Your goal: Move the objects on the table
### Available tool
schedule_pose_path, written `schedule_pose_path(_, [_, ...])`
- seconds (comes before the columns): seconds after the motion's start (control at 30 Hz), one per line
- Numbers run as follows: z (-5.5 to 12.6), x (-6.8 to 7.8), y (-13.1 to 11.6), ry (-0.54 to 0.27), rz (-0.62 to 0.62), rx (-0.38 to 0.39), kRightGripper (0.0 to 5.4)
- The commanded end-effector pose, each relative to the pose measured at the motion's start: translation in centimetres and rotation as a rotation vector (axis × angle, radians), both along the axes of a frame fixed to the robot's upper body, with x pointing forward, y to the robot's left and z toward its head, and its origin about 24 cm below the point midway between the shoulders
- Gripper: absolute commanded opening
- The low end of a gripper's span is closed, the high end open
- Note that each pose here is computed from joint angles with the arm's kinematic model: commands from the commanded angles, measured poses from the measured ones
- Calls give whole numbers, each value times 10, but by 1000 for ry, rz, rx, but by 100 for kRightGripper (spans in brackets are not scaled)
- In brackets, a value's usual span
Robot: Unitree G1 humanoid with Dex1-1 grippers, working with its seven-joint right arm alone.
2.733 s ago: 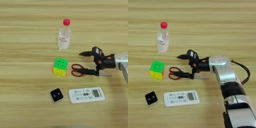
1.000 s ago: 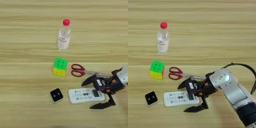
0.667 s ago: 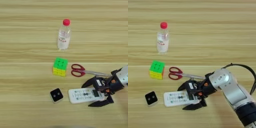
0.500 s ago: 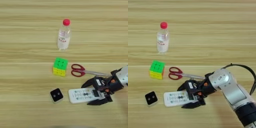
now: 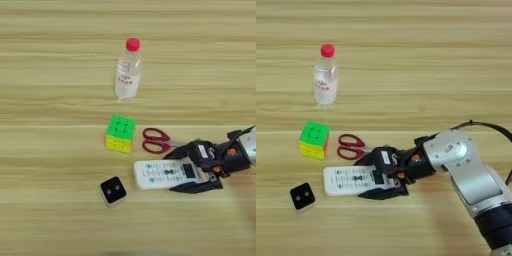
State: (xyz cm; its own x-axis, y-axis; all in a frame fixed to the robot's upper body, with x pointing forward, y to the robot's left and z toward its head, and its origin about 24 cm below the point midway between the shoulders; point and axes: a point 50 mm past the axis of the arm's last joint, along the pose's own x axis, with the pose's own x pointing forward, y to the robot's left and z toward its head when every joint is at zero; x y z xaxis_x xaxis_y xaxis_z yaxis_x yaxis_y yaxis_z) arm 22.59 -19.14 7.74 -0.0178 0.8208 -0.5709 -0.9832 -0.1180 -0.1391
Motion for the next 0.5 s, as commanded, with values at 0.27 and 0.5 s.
schedule_pose_path(0.27, [89,29,-17,-274,-114,253,290])
schedule_pose_path(0.5, [111,59,-42,-365,-364,347,290])
